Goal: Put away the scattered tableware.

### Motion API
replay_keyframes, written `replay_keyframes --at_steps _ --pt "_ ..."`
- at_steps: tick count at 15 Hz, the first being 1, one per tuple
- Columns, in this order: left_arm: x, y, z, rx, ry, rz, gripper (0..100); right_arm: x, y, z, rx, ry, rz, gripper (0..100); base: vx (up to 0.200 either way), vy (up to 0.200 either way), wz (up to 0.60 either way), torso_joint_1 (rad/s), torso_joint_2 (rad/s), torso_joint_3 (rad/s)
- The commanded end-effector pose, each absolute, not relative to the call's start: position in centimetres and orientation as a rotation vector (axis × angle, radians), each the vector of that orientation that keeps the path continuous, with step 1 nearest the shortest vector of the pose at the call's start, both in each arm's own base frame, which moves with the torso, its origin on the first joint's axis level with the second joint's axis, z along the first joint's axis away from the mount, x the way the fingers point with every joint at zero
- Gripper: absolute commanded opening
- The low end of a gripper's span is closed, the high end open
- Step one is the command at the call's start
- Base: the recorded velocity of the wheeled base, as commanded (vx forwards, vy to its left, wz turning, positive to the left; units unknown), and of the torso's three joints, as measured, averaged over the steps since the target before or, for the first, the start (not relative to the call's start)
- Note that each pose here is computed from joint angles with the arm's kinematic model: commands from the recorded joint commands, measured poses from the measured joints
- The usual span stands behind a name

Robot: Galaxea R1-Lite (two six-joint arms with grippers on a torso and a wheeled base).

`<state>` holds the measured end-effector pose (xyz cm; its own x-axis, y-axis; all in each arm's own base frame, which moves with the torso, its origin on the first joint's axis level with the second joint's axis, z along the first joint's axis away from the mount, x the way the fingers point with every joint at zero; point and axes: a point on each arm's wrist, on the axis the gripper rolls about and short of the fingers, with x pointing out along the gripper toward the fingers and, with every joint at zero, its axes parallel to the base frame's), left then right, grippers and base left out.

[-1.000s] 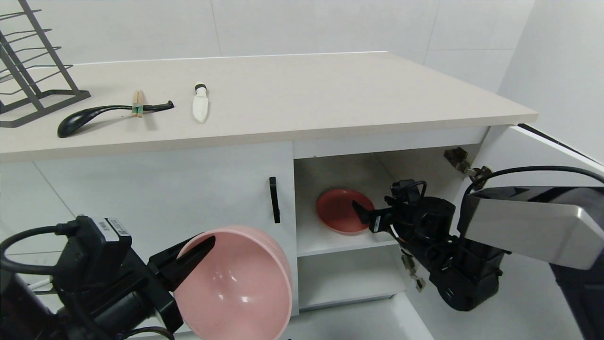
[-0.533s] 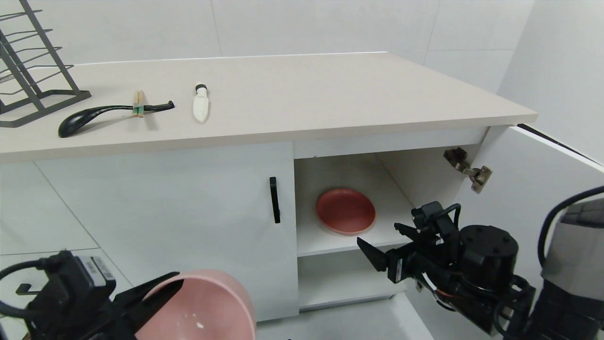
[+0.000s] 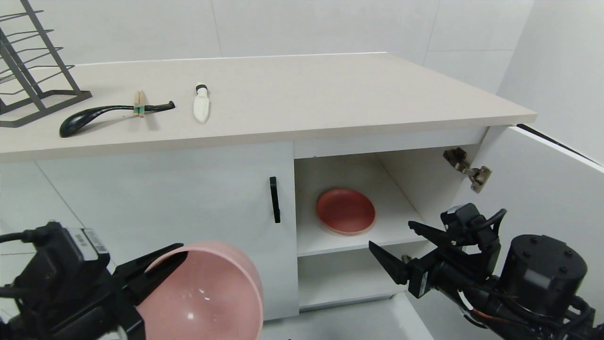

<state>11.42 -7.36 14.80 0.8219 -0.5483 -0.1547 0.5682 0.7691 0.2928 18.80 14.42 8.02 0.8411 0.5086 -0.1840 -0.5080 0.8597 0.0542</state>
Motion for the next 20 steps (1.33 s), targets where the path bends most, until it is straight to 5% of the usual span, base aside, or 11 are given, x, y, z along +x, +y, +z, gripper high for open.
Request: replay_keyframes --at_steps 1,6,13,17,20 --pt "14.0 -10.7 14.0 0.358 0.066 -0.693 0 18.7 14.3 8.0 -0.023 0.189 0.540 100 0.000 0.000 0.00 0.000 0.00 0.000" --pt "18.2 -15.0 8.9 0.521 -0.028 -0.703 0 18.4 14.2 8.3 -0.025 0.180 0.542 100 0.000 0.000 0.00 0.000 0.00 0.000" --pt "18.2 -16.3 9.0 0.559 -0.077 -0.736 0 17.4 13.5 12.0 0.043 0.025 0.556 100 0.000 0.000 0.00 0.000 0.00 0.000" --pt "22.6 -20.5 10.1 0.515 -0.210 -0.697 0 17.4 13.9 12.4 0.061 0.007 0.569 100 0.000 0.000 0.00 0.000 0.00 0.000" --pt "24.7 -22.9 9.1 0.493 -0.219 -0.662 0 17.7 13.8 13.1 0.082 -0.025 0.555 100 0.000 0.000 0.00 0.000 0.00 0.000"
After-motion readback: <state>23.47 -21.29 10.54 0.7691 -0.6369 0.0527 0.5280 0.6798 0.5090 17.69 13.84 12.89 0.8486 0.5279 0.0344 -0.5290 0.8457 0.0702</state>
